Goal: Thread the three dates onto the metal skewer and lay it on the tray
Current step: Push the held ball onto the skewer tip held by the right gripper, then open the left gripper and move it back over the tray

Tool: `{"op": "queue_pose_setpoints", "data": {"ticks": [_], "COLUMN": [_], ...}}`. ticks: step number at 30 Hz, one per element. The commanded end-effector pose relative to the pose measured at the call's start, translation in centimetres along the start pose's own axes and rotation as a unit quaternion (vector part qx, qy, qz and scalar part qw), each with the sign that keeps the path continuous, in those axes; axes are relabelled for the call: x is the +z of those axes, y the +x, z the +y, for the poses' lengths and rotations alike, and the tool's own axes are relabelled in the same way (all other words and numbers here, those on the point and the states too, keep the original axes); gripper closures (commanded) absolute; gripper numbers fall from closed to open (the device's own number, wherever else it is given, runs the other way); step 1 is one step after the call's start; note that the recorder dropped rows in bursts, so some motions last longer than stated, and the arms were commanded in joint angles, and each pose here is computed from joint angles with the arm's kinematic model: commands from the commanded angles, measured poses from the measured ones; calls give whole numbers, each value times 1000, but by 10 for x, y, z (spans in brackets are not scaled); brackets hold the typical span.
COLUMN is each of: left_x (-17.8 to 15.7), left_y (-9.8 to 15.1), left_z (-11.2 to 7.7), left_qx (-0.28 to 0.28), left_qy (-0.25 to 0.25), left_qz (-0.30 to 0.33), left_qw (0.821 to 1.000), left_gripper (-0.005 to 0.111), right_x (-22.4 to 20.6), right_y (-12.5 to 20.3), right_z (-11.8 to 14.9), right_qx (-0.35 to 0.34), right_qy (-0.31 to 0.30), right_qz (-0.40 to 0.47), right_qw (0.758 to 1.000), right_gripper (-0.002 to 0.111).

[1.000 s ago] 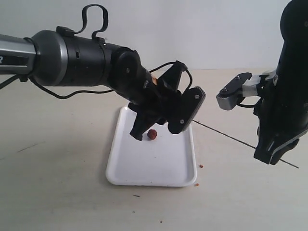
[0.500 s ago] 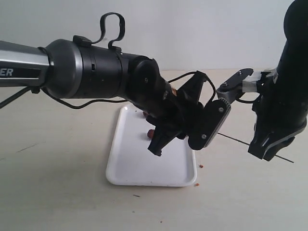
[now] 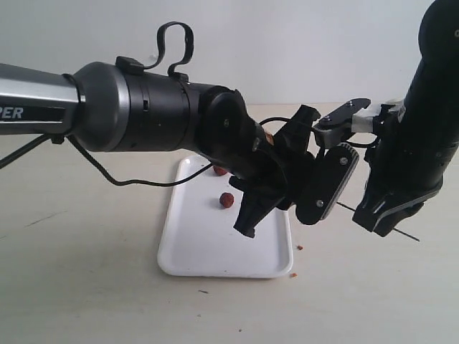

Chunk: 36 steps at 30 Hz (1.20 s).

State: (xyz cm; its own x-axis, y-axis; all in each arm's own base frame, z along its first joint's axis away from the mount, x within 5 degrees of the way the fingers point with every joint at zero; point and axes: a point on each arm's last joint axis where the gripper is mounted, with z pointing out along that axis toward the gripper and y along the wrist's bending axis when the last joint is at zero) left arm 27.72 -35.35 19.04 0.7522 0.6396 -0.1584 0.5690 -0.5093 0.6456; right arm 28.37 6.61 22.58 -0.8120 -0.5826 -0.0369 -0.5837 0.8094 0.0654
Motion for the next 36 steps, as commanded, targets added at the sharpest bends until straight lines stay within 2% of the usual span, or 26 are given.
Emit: {"op": "queue_pose_setpoints", "data": {"ticks": [1, 5, 11, 17, 23, 27, 36], "left_x": [-6, -6, -6, -7, -10, -12, -16], "left_y": [-1, 0, 1, 11, 30, 44, 67], "left_z": [7, 8, 9, 12, 13, 14, 15], "left_qx": [-21, -23, -30, -66, -89, -109, -131], "left_qy": [-23, -24, -29, -43, -45, -47, -52], "left_qz": [-3, -2, -1, 7, 20, 30, 47], "left_qw": [1000, 999, 999, 997, 995, 992, 989], "left_gripper": [68, 53, 48, 39, 39, 39, 39], "right_x": [-2, -2, -2, -2, -3, -8, -15], "right_y": [-1, -1, -1, -1, -1, -3, 2], "right_z": [2, 2, 2, 2, 2, 1, -21], "right_qx": [-3, -3, 1, 5, 3, 14, 107], "right_qy": [-2, -2, -3, -3, 1, 16, 62], "right_qz": [-7, -7, -6, -6, -8, -40, -69], "right_qw": [1000, 1000, 1000, 1000, 1000, 999, 990], "right_gripper": [108, 108, 108, 108, 108, 108, 108]}}
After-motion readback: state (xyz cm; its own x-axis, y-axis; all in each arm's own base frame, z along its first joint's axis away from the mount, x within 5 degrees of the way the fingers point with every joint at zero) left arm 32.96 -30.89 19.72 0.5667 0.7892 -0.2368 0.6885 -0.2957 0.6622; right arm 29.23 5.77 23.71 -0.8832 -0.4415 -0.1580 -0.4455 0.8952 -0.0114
